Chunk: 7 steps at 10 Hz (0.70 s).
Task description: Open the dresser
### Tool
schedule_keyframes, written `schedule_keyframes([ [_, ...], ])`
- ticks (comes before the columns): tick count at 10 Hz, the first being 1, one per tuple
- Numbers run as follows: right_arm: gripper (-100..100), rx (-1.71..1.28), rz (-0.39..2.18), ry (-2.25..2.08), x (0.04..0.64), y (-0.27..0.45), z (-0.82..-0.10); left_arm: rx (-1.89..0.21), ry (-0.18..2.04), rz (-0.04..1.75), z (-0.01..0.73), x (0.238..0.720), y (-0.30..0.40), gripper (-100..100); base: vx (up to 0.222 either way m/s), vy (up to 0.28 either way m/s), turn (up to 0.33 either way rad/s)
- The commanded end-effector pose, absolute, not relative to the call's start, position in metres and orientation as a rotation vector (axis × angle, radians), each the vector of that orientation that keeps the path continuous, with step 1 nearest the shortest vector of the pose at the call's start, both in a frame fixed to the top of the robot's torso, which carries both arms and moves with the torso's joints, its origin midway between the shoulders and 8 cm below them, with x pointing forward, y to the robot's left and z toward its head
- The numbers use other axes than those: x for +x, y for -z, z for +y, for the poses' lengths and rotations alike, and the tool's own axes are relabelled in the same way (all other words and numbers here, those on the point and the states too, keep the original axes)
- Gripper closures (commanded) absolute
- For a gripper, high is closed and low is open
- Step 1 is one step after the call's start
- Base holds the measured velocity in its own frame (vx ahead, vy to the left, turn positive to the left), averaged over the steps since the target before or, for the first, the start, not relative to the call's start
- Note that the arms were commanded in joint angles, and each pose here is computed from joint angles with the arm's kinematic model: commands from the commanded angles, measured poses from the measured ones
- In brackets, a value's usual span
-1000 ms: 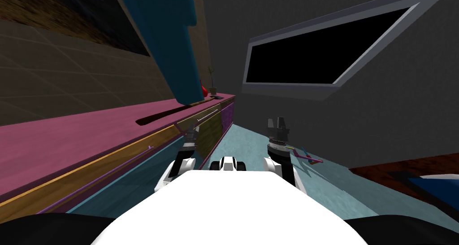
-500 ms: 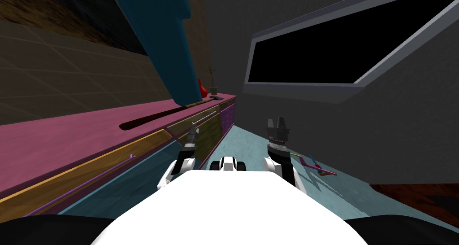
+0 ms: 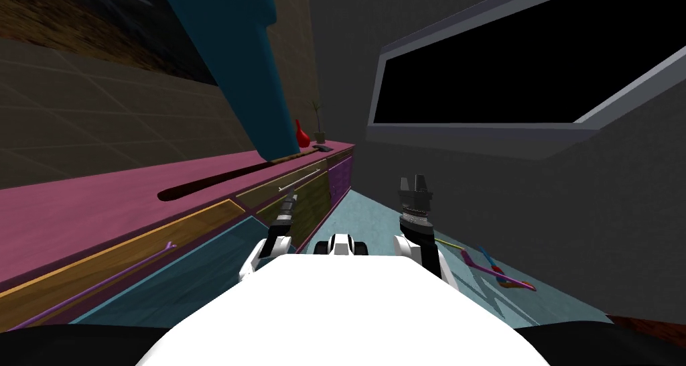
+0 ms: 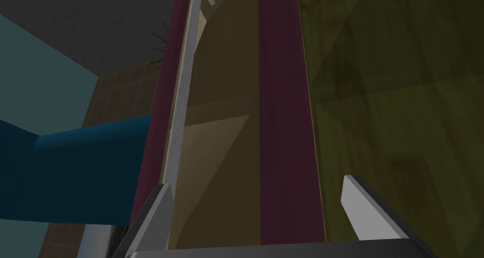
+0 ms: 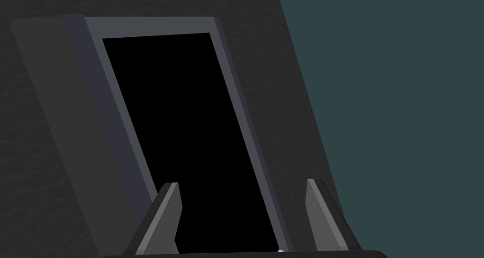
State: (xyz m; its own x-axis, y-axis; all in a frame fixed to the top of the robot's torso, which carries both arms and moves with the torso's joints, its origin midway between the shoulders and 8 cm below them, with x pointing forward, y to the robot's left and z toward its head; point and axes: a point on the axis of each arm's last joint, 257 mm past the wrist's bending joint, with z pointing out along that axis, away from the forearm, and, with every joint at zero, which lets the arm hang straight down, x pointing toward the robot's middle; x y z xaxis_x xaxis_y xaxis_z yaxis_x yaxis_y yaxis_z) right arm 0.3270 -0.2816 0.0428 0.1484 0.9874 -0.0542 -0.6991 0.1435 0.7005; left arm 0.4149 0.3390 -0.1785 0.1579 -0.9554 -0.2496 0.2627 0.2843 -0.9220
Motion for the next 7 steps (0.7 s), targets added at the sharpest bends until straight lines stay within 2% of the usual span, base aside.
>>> schedule_keyframes([
  [1, 0, 0.601, 0.591, -1.323, 0.327, -0.043, -0.282, -0.871, 0.991, 1.073, 0.350, 0.421, 0.203, -100, 0.150, -0.111, 0.190],
  [7, 0, 0.601, 0.591, -1.323, 0.327, -0.043, -0.282, -0.912, 0.906, 1.149, 0.368, 0.427, 0.252, -100, 0.113, -0.121, 0.114],
])
